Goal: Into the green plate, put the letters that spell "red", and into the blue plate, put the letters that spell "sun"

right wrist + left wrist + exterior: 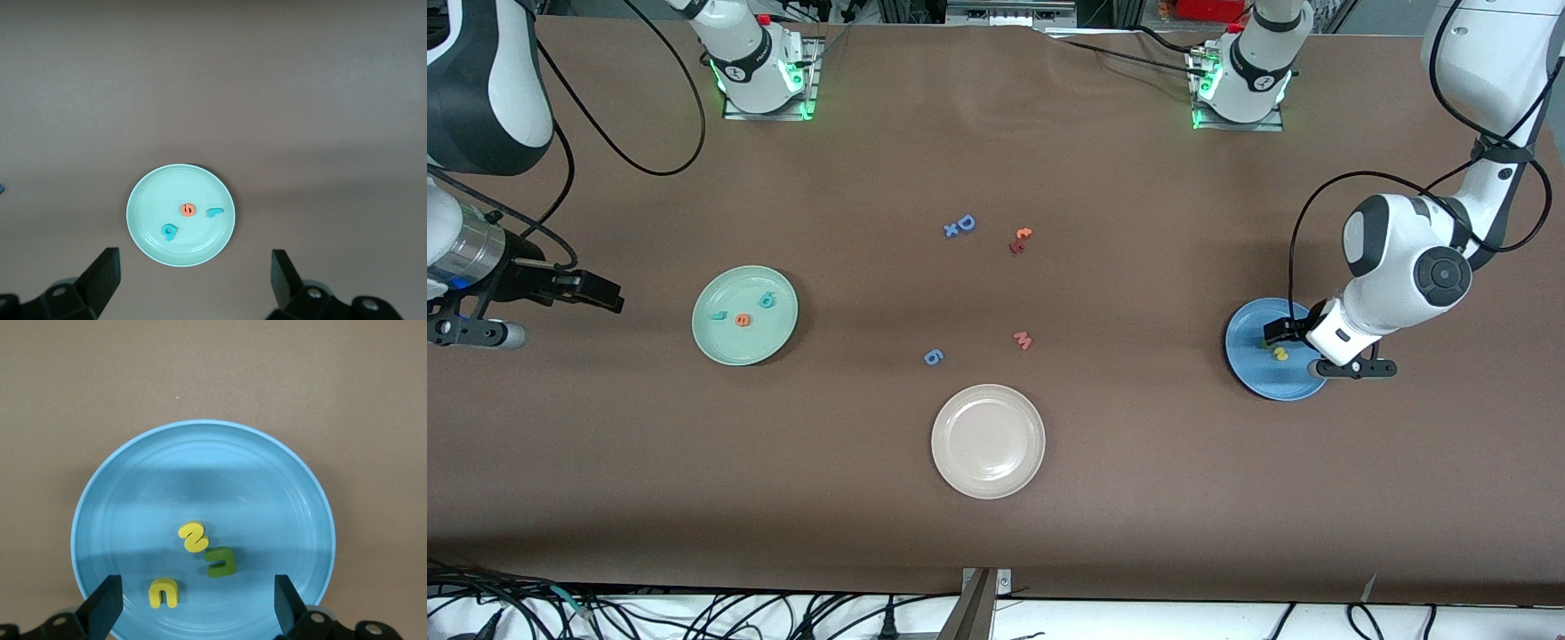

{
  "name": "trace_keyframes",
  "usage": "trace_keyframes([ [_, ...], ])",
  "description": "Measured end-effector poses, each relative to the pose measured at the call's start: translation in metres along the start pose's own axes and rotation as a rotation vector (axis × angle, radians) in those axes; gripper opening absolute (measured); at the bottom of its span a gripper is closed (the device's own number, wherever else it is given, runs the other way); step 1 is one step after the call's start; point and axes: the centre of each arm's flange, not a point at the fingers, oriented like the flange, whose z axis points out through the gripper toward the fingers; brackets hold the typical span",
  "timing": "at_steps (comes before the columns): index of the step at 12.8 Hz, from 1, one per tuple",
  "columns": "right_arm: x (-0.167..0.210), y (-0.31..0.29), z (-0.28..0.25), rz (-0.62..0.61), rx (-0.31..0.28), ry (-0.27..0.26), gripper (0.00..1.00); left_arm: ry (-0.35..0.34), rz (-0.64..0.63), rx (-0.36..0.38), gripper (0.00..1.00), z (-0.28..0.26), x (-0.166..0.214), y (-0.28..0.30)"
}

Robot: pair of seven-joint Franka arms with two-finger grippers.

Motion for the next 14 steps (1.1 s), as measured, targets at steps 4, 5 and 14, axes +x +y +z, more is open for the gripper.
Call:
trace_keyframes([
  [4,0.0,0.0,0.0,-0.001,0.0,0.002,1.0,0.009,0.012,0.0,1.0,-0.005,0.004,0.026],
  [5,0.0,0.0,0.0,-0.001,0.0,0.002,1.0,0.008,-0.008,0.002,1.0,-0.007,0.004,0.038],
  [14,0.0,-0.002,0.001,-0.002,0.0,0.002,1.0,-0.034,-0.169,0.096,1.0,-0.099,0.027,0.128],
])
